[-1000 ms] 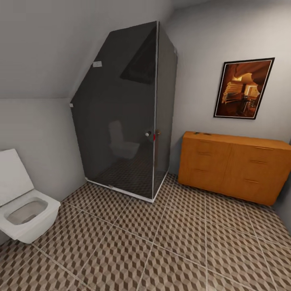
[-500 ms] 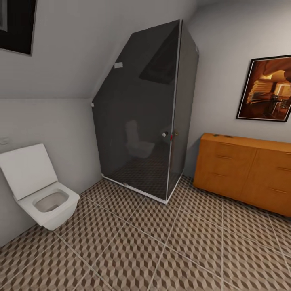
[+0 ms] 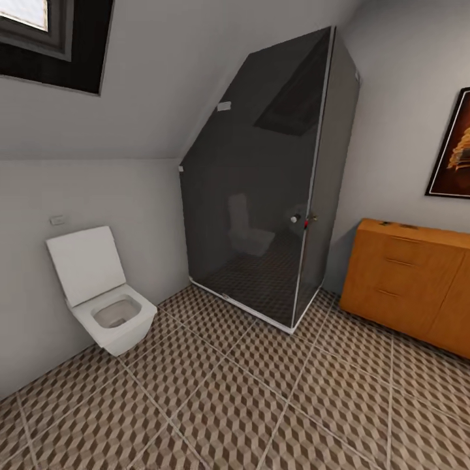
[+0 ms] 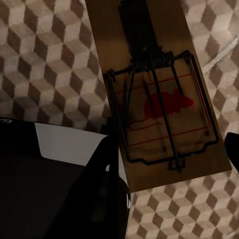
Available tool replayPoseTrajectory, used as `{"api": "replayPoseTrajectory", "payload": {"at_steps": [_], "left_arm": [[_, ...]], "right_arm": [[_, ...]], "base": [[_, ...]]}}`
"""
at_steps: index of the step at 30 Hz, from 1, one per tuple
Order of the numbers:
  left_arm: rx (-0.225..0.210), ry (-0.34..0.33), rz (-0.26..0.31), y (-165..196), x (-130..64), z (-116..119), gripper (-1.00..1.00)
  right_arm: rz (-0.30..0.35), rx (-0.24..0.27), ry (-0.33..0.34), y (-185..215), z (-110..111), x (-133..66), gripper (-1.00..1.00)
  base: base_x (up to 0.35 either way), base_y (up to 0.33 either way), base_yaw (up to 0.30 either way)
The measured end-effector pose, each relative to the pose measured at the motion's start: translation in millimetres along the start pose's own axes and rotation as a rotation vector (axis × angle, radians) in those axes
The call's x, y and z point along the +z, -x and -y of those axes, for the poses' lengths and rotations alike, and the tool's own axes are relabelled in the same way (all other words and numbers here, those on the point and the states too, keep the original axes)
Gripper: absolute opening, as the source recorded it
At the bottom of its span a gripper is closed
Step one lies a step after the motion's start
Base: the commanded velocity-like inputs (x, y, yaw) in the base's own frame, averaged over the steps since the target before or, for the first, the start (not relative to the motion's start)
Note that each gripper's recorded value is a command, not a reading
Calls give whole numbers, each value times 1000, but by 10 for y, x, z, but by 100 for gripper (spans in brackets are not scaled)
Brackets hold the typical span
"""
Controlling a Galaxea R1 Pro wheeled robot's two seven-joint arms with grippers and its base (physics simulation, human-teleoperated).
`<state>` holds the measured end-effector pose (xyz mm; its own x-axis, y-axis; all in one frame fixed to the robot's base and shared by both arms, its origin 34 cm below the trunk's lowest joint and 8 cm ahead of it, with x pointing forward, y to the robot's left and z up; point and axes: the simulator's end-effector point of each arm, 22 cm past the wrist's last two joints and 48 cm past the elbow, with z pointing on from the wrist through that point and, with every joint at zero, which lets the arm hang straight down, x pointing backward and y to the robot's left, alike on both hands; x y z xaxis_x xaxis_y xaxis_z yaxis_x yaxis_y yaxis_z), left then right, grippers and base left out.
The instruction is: Take the four mousetraps from the cabinet in the bathroom and place them on the bathroom floor. Make sure all four end up on the same floor surface, and ensure that at least two of them are either under or directly next to the same bathroom sink.
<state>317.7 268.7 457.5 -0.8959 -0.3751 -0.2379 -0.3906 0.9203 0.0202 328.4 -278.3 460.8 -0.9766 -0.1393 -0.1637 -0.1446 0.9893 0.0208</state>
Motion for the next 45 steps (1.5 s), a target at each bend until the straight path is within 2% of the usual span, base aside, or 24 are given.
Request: {"api": "replayPoseTrajectory", "payload": {"at_steps": [31, 35, 38, 40, 45], "left_arm": [[5, -1, 6, 10, -1, 10, -100], [-8, 7, 58, 128, -4, -17, -100], [-26, 15, 142, 317, -21, -52, -100], [-33, 17, 179, 399, -33, -65, -100], [-40, 20, 217, 483, -49, -78, -100]], "right_arm": [[7, -2, -3, 13, 26, -2, -100], [7, -1, -4, 11, 34, -3, -100], [6, -2, -4, 10, 31, -3, -100], [6, -3, -4, 9, 28, -2, -100], [2, -2, -2, 2, 22, -2, -100]], "base": [[0, 0, 279], [0, 0, 279], [0, 0, 279], [0, 0, 279], [0, 0, 279]]}}
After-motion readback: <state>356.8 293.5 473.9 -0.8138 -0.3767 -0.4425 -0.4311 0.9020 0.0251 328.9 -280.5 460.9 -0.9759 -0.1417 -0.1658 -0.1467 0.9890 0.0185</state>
